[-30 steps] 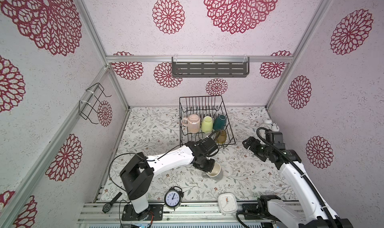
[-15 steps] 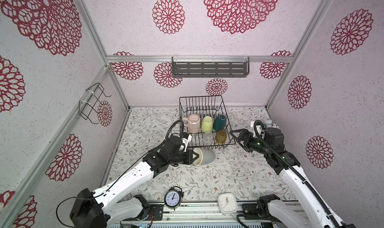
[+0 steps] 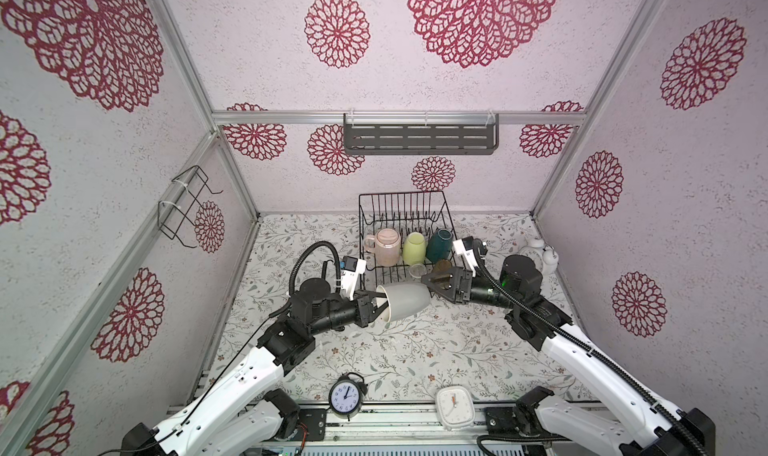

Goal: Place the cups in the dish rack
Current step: 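Hold the grey-white mug with the left gripper while the right gripper grasps it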

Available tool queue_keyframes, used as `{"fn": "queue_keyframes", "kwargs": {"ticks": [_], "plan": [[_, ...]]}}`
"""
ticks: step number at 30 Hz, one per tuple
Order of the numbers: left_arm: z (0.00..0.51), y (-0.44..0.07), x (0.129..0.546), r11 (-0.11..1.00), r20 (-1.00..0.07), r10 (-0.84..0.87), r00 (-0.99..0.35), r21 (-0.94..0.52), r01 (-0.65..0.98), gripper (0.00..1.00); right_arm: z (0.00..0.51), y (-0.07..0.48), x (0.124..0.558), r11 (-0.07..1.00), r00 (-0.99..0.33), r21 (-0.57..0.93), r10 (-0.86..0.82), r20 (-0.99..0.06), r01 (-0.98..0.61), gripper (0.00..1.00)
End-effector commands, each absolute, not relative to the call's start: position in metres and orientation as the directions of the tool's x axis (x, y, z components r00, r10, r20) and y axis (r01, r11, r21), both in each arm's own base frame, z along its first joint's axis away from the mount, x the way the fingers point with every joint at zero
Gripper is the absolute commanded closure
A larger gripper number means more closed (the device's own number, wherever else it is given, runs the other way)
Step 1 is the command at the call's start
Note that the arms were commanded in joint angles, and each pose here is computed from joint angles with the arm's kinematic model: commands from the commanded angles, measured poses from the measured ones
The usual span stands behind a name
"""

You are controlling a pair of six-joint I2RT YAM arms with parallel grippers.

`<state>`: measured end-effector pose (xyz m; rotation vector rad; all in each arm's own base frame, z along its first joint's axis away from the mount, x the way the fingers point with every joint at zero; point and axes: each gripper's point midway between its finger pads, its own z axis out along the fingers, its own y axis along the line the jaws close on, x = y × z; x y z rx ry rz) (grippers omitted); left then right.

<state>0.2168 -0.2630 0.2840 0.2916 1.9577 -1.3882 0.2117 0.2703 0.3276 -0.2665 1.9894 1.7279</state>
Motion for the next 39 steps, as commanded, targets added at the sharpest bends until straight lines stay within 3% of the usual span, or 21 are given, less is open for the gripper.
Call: {"fn": "queue_keyframes", "kwargs": {"ticks": [1,7,12,25,34,39], "plan": [[0.323,-0.269,0.215,0.298,-0.706,-0.253,-0.661,-0.707,0.641,1.00,0.358,0.269,0.193,0.105,-0.751,0.773,0.185,-0.634,-0.626,0.01],[0.323,-0.285,0.210,0.150,-0.644,-0.245,-0.725,-0.764,0.628,1.00,0.379,0.260,0.151,0.076,-0.308,0.336,0.252,-0.917,-0.939,0.01],[0.312,-0.297,0.206,0.039,-0.569,-0.217,-0.793,-0.817,0.576,1.00,0.375,0.264,0.140,0.086,-0.114,0.137,0.226,-0.967,-0.987,0.01],[0.309,-0.317,0.198,-0.067,-0.540,-0.154,-0.828,-0.830,0.554,1.00,0.372,0.284,0.134,-0.029,-0.064,0.060,0.178,-0.982,-0.998,0.01],[0.311,-0.317,0.193,-0.164,-0.512,-0.161,-0.844,-0.829,0.534,1.00,0.361,0.290,0.134,-0.060,-0.111,0.104,0.125,-0.986,-0.993,0.01],[0.303,-0.323,0.197,-0.175,-0.473,-0.132,-0.871,-0.854,0.490,0.99,0.360,0.296,0.134,-0.103,-0.143,0.132,0.104,-0.984,-0.986,0.07]]}}
